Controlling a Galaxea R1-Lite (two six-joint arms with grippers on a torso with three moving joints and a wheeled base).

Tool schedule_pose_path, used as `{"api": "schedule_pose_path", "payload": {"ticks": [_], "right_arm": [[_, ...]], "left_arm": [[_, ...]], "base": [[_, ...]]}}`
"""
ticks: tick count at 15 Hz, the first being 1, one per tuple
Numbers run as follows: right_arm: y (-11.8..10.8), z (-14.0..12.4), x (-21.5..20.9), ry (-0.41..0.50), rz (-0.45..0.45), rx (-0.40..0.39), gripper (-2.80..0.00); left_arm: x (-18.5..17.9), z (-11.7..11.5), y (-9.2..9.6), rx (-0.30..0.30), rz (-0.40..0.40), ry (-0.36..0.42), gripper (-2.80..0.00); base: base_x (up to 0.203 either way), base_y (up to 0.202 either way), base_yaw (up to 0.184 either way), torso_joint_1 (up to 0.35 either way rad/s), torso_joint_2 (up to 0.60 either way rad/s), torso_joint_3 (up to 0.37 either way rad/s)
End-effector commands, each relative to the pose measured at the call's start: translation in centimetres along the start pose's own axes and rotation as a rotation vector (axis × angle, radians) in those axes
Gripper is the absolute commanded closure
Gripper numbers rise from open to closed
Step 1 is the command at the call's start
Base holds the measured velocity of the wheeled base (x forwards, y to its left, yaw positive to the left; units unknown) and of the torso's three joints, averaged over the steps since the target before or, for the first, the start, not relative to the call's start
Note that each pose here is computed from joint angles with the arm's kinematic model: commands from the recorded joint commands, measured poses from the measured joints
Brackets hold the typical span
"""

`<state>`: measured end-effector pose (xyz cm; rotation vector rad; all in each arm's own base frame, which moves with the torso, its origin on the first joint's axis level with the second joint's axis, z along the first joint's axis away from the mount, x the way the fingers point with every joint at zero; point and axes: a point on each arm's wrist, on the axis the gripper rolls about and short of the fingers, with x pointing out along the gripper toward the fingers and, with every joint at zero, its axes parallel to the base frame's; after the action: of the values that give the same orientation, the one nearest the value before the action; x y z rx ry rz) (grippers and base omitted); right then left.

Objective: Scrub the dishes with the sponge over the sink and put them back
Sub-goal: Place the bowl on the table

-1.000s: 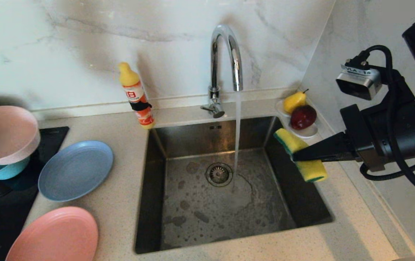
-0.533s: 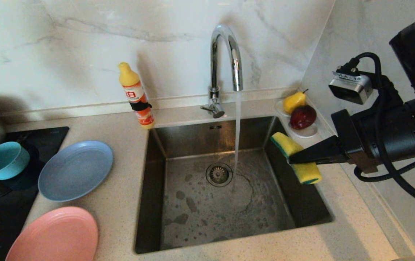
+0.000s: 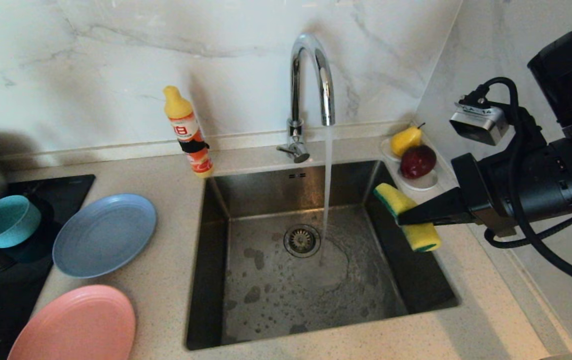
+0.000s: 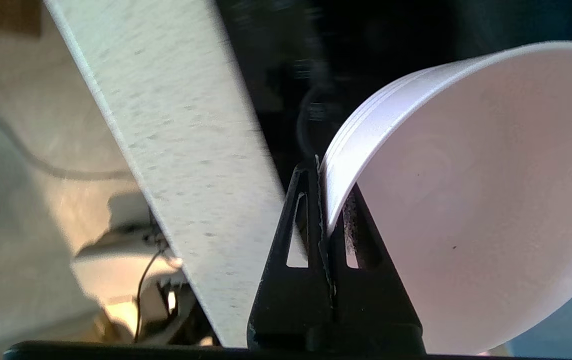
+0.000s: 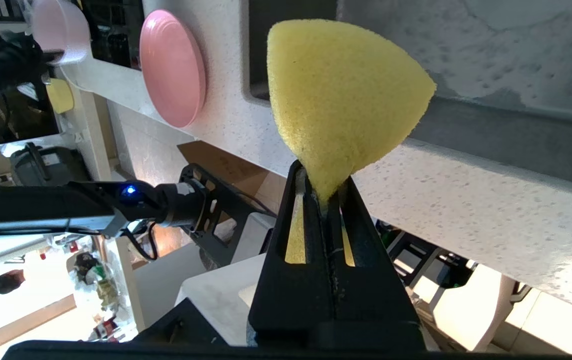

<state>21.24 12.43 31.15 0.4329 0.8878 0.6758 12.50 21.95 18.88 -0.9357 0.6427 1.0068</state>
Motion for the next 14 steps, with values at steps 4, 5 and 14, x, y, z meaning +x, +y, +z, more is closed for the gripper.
{"api": "schedule_pose_path", "payload": {"ticks": [4,5,14], "right_arm": [[-0.3,0.1,0.1,0.006,-0.007,0.012,0.0],[-0.3,0.1,0.1,0.006,-0.007,0.012,0.0],[-0.2,0.3,0.3,0.003,-0.006,0.009,0.0]], "left_arm": [[4.3,0.6,2.2,-0.046,0.065,0.089,0.0],[5.1,0.7,2.5,-0.051,0.07,0.094,0.0],[8.6,1.3,3.0,-0.038,-0.059,0.106,0.0]], "base": [[0.0,0.0,0.0,0.0,0.0,0.0],[0.0,0.0,0.0,0.0,0.0,0.0],[0.0,0.0,0.0,0.0,0.0,0.0]]}}
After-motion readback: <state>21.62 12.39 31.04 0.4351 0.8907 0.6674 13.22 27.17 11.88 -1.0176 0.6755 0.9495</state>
